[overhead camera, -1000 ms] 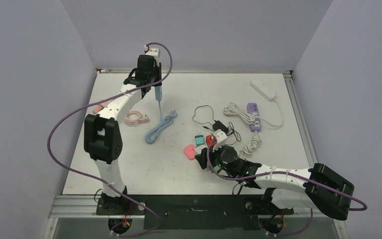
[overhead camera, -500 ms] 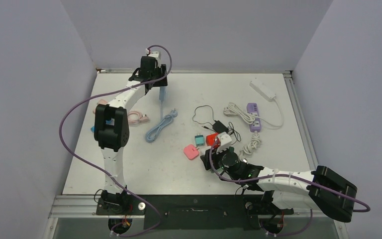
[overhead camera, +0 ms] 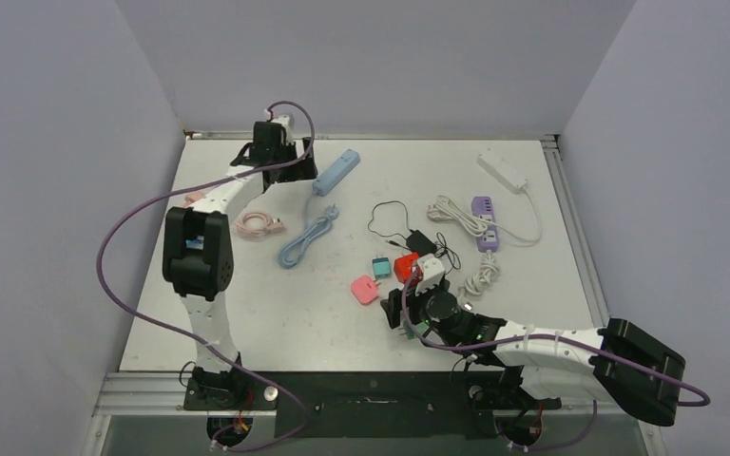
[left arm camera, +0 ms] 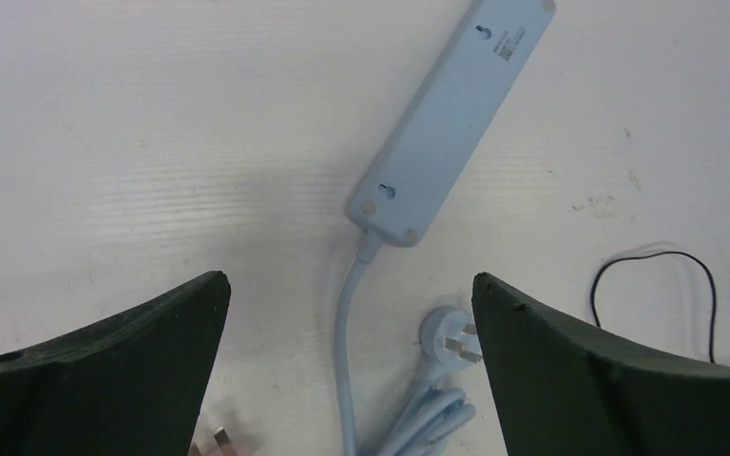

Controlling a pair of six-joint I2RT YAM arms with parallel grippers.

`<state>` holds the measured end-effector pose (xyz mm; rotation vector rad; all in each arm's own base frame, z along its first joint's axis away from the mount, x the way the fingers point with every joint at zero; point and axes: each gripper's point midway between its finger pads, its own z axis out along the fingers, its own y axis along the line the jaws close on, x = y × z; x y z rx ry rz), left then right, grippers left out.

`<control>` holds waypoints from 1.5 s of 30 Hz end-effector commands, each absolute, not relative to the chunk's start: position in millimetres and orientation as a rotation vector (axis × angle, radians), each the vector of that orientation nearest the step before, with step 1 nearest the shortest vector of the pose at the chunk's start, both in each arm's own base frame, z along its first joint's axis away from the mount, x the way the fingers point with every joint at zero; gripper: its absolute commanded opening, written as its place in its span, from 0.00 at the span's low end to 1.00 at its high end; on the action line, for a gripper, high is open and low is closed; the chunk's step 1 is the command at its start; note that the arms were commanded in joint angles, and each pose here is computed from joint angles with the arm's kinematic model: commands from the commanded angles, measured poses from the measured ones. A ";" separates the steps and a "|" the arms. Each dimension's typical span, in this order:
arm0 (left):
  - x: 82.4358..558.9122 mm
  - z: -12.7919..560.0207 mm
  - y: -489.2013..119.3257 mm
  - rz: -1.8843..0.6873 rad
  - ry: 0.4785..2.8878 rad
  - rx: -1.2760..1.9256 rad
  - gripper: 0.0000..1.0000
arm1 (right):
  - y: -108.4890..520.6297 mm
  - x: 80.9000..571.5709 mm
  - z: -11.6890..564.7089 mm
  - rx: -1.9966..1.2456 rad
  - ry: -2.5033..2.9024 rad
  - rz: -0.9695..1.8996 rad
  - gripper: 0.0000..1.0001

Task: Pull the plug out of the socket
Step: Place the socket at the center of the board.

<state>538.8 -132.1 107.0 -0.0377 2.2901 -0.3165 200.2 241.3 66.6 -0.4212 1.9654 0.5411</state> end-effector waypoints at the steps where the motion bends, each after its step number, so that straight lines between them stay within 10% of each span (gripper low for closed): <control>1: 520.3 194.6 -124.2 -0.394 2.112 -0.079 0.96 | 260.1 213.5 107.7 -0.411 1.857 0.581 0.94; 22: 397.6 145.4 13.7 -0.274 2.064 -0.608 0.99 | 260.8 274.4 151.0 -0.369 1.721 0.604 0.90; 26: 409.3 128.1 24.4 -0.294 2.100 -0.649 0.68 | 259.9 274.6 147.9 -0.364 1.728 0.605 0.90; 32: 415.5 115.0 27.7 -0.307 2.120 -0.644 0.61 | 261.5 275.1 144.6 -0.366 1.736 0.612 0.90; 38: 423.3 98.1 28.5 -0.287 2.203 -0.598 0.11 | 262.4 274.5 145.2 -0.368 1.736 0.620 0.90; 45: 422.9 116.4 -27.6 -0.346 2.183 -0.391 0.00 | 254.9 275.7 146.5 -0.344 1.728 0.594 0.90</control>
